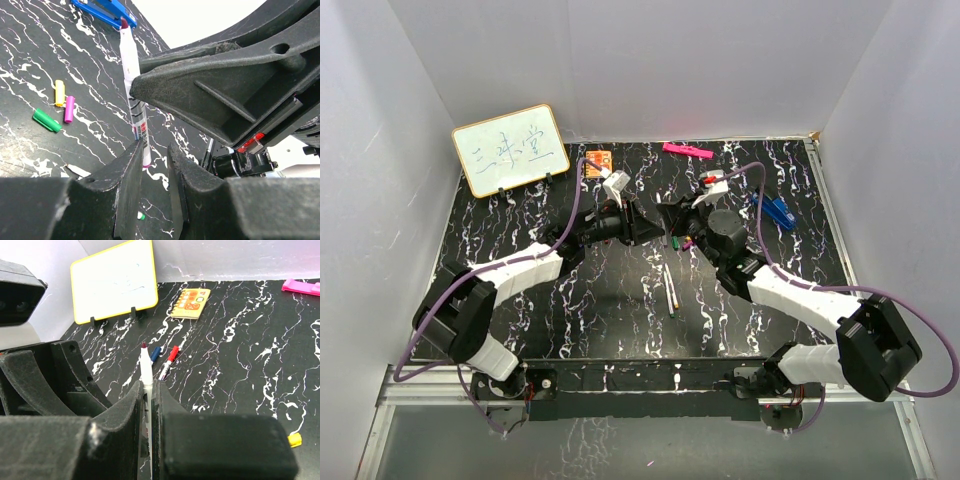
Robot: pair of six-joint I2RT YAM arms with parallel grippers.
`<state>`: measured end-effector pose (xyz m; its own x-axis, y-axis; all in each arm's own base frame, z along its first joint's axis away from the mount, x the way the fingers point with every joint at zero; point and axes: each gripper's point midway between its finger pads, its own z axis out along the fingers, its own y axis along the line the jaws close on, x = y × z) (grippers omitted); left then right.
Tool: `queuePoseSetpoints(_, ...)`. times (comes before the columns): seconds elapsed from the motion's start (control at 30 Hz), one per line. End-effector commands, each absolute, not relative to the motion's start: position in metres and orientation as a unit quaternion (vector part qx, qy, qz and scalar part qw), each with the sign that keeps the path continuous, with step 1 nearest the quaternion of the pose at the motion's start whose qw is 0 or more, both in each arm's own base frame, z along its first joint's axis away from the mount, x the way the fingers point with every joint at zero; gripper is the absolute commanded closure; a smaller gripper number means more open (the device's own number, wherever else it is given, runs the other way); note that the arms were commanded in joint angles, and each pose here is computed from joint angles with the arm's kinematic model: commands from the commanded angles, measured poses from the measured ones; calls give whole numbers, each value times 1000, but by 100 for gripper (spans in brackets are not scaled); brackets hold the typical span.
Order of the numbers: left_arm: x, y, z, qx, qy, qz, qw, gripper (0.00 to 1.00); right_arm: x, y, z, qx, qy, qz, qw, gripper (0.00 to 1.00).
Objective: Insert the pens into the pen caps
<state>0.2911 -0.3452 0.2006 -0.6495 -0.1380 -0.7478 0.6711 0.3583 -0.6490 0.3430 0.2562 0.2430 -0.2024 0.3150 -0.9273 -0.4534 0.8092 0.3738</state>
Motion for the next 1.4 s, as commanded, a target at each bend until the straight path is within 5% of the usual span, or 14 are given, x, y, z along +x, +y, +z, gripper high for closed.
queuePoseSetpoints(0.0,294,-343,198,182,733,-527,389,75,333,268,280,-49,666,366,648,100)
queuePoseSetpoints(1.0,295,-334,203,191,732,-502,419,68,332,279,273,-44,670,396,626,100)
queuePoseSetpoints(1.1,293,-334,206,198,726,-507,421,75,332,281,272,-46,671,398,624,100)
queuePoseSetpoints(1.23,293,-331,210,198,722,-504,432,97,335,280,265,-44,678,387,624,100)
queuePoseSetpoints(1.37,296,-326,212,190,723,-491,448,100,336,278,259,-45,685,379,621,100)
